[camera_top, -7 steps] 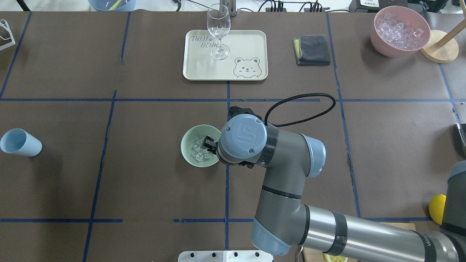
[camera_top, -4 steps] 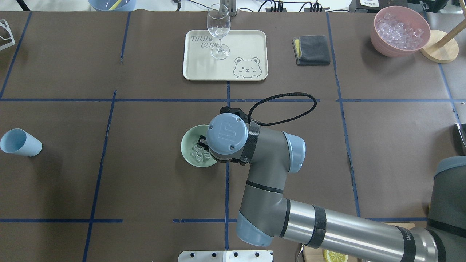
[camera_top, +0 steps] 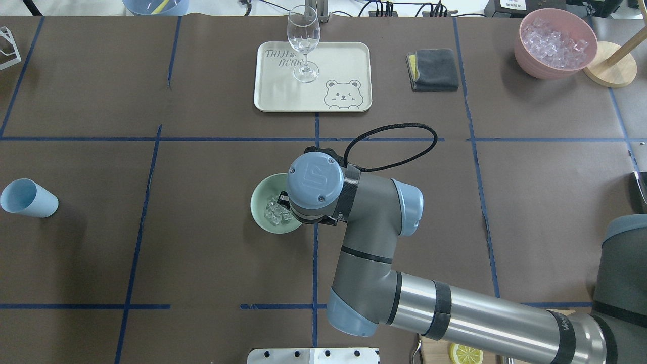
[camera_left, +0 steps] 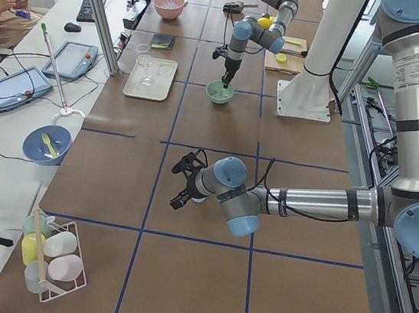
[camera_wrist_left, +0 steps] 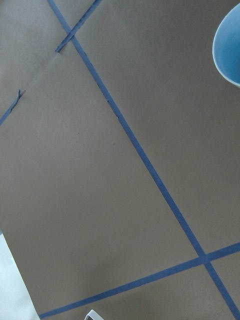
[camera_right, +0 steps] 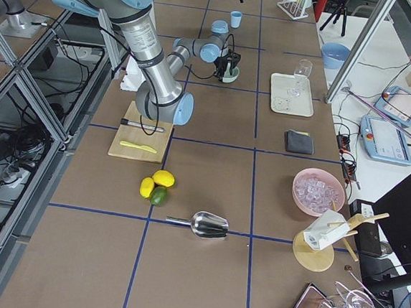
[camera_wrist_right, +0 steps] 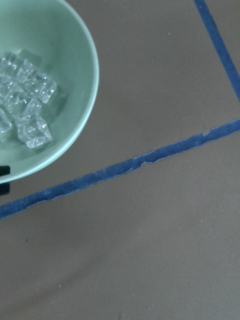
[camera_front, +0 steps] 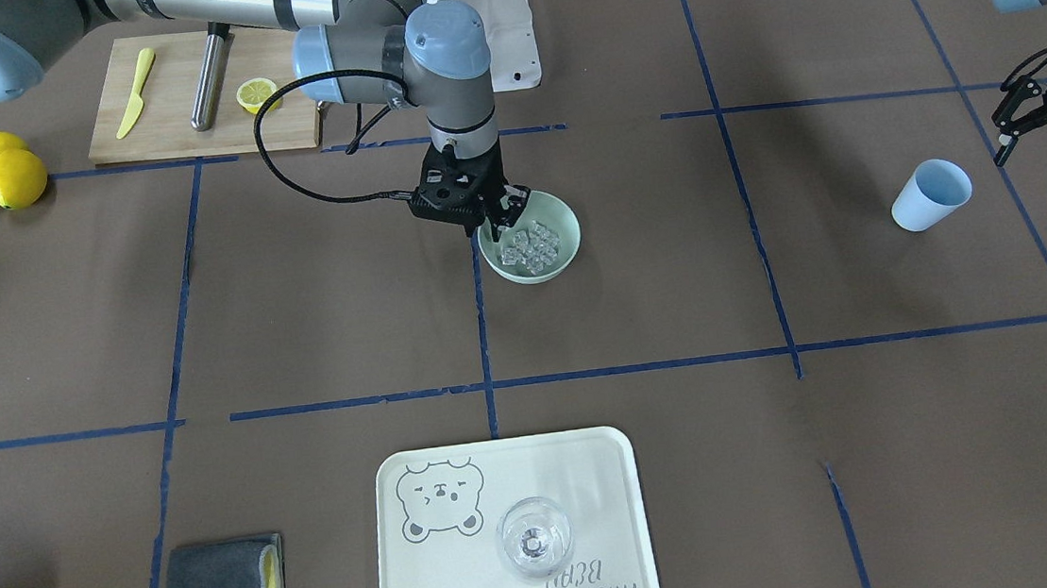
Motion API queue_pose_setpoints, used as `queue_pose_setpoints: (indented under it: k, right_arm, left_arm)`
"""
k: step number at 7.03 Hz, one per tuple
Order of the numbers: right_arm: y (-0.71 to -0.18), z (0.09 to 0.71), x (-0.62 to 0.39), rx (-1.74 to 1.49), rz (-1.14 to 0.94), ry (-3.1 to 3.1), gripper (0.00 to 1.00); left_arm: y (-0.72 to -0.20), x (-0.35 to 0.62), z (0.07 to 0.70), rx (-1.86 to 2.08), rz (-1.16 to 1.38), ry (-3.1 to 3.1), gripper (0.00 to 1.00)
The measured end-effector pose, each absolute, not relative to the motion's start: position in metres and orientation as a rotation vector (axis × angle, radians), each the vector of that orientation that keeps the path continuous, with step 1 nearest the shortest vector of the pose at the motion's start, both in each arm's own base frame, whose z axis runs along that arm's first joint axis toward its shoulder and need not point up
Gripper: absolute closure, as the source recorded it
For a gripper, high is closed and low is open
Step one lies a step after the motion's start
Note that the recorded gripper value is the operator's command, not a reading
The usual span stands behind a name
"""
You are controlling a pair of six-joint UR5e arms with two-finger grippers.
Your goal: Pour ice into bowl
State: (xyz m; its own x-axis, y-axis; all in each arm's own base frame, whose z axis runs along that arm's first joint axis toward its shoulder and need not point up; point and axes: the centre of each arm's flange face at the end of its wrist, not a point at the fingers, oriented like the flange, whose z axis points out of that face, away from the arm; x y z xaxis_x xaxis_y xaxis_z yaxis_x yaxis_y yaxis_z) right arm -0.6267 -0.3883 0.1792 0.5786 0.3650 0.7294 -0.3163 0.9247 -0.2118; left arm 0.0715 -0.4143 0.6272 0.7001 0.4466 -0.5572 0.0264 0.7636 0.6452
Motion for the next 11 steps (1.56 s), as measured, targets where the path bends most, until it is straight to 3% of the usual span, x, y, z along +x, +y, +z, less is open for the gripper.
queue_pose_setpoints:
  k: [4,6,11]
  right_arm:
    - [-0.395,0.228,-0.479,-0.075,0.32,-0.951,1.0]
    - [-0.396,0.295,-0.394,-0.046,0.211,-0.908,1.0]
    - [-0.399,0.47,-0.253,0.007,0.026,-0.876,1.0]
  left_arm:
    - [-0.453,0.051,0.601,0.389,0.163,0.807,0.0]
    - [-0.465,0.041,0.567,0.278,0.117,0.844,0.0]
    - [-0.485,-0.022,0.558,0.268,0.172,0.772,0.0]
